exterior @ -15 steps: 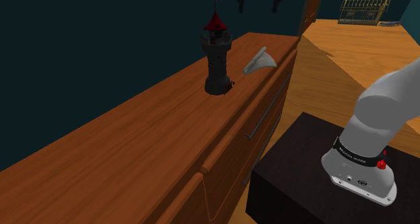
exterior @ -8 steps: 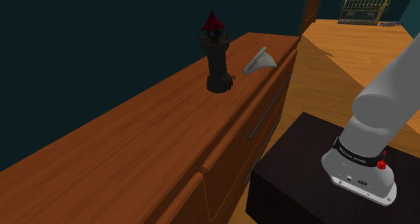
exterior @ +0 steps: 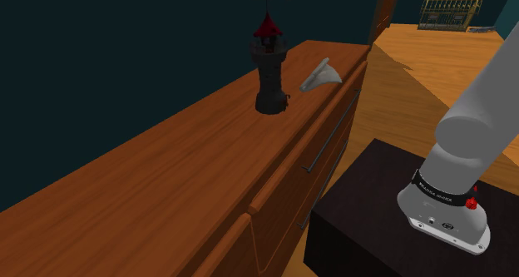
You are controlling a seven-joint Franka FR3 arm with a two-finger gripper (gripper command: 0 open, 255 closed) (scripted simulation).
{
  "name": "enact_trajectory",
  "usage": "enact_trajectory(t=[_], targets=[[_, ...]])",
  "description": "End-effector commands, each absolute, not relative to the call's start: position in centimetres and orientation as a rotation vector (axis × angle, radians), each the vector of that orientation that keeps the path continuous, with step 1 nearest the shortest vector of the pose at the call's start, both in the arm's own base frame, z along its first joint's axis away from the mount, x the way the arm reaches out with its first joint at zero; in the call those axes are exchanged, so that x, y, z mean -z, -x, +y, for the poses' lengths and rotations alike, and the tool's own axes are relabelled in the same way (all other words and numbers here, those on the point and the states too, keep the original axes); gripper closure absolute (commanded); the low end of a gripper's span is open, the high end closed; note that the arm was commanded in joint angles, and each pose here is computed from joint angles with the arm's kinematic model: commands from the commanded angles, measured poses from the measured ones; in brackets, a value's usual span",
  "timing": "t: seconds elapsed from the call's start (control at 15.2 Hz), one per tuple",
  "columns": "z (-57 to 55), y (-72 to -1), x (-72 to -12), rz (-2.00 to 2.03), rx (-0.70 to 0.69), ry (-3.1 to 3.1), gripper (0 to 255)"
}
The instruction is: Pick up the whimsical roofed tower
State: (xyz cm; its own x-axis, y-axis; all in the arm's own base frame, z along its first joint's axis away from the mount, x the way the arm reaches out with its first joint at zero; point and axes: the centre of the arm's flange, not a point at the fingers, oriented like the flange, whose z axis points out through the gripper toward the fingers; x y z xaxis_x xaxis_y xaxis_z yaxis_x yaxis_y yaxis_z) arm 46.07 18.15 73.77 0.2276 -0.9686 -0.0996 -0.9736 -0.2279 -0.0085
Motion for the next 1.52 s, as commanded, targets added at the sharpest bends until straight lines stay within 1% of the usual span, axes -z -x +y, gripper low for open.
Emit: enact_trajectory(t=[0.0, 0.13, 0.2, 0.79, 1.45], targets=[[18.2, -46.1, -72.7, 1.909, -0.112, 2.405, 0], [18.2, -46.1, -72.4, 1.909, -0.112, 2.405, 0], [18.2, -46.2, -72.4, 1.909, -0.112, 2.405, 255], [18.2, -46.1, -72.4, 1.909, -0.112, 2.405, 255], [18.2, -46.1, -77.7, 1.909, -0.112, 2.405, 255]])
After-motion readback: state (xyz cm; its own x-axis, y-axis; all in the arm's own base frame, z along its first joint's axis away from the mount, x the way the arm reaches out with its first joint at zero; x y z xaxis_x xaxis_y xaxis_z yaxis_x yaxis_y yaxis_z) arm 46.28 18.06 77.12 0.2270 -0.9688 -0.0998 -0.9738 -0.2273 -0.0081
